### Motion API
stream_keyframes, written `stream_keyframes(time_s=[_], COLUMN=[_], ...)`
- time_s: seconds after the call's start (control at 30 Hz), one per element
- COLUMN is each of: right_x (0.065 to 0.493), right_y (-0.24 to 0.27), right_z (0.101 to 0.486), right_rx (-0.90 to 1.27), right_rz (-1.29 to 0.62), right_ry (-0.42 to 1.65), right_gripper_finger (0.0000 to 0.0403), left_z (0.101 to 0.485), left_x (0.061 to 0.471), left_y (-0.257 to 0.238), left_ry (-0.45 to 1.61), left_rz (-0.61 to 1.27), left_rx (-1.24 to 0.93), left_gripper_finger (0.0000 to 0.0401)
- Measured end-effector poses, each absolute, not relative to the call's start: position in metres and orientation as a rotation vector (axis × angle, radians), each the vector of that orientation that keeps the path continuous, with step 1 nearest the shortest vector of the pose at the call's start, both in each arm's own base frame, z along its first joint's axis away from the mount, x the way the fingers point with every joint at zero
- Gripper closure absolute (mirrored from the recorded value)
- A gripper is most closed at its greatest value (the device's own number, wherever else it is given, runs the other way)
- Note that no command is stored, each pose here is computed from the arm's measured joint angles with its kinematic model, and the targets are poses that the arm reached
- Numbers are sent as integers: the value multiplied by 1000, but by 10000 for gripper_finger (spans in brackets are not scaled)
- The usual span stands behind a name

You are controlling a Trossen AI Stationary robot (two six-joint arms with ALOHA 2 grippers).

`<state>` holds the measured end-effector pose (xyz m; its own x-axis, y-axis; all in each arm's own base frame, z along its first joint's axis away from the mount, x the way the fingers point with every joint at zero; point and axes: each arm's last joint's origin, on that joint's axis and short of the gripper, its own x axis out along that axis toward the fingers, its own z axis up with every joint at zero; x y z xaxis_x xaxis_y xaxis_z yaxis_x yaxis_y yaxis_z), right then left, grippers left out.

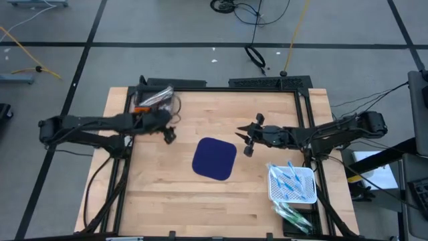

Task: Pick & Place Toothbrushes
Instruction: Return to Home Position

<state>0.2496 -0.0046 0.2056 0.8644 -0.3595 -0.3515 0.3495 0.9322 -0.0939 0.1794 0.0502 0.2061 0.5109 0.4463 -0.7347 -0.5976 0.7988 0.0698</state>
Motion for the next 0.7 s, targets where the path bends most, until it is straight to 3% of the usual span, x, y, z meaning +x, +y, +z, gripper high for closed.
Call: stream_keyframes(time_s=[0.13,0.47,0.53,0.7], right_x=[231,159,157,155], right_y=[-6,-8,-8,-4], right_z=[192,152,161,157], right_rx=[32,205,239,201], right_rz=[-385,-357,-336,-278], right_ry=[341,6,-91,-23], right_gripper_finger=[310,311,313,312], left_z=[184,148,143,137], left_x=[169,141,137,131], left_y=[29,-1,-3,-5], left_ry=[670,363,339,288], left_rz=[518,285,260,234], left_rx=[-184,-119,-91,-55], left_gripper_finger=[155,155,155,155])
